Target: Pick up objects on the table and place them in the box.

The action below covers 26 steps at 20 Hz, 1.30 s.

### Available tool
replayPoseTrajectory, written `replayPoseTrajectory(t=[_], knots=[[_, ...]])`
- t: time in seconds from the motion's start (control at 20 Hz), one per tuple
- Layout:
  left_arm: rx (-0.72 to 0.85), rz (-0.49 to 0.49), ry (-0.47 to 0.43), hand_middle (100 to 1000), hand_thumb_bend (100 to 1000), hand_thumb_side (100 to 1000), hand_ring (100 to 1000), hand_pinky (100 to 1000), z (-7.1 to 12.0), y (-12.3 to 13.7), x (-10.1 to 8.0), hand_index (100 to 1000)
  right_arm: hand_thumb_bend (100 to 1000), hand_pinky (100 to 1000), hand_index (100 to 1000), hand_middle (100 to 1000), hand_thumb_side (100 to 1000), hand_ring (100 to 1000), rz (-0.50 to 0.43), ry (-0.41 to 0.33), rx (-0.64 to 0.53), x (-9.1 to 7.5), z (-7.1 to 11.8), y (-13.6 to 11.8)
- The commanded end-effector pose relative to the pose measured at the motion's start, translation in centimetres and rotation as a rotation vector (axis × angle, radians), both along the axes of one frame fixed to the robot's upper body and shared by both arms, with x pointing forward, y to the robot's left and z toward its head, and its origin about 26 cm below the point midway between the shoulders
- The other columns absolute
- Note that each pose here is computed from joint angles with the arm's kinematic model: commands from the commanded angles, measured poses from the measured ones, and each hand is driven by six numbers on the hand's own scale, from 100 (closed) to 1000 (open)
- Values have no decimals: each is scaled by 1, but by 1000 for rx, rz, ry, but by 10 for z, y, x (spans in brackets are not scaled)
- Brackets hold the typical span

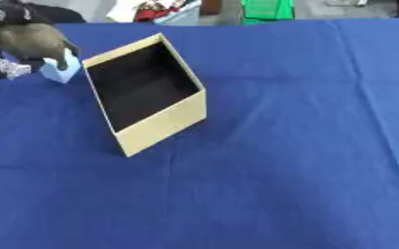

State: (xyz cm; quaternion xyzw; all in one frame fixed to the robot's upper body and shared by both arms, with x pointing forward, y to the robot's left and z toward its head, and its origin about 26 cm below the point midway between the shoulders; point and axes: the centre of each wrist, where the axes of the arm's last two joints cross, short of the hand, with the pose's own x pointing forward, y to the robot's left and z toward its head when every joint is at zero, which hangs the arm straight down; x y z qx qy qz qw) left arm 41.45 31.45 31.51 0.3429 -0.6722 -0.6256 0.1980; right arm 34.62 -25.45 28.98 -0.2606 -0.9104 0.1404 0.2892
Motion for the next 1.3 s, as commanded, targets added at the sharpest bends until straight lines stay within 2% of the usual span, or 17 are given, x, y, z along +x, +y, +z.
replayPoseTrajectory(t=[0.05,0.25,0.55,0.75,0.85,1.3], knots=[[-9,-46,-34,446,100,229,567,607,17,-18,-2,538,100,875,951,753,792,952,4,-39,-13,-5,10,1],[-36,-92,-24,439,100,285,561,605,17,-40,4,536,100,875,951,753,793,952,10,-42,-13,-5,10,3],[-54,-142,-5,441,100,308,561,602,13,-65,11,538,100,875,951,753,792,953,21,-46,-11,-5,12,5],[-53,-152,-12,445,100,302,565,601,7,-78,15,541,100,875,952,753,792,953,27,-50,-9,-6,13,6],[-49,-154,-23,447,100,272,567,601,4,-85,17,540,100,875,952,753,792,953,32,-54,-7,-6,13,7],[28,-108,-93,464,100,208,579,606,-18,-104,26,552,100,876,952,753,793,953,36,-60,-2,-6,15,8]])
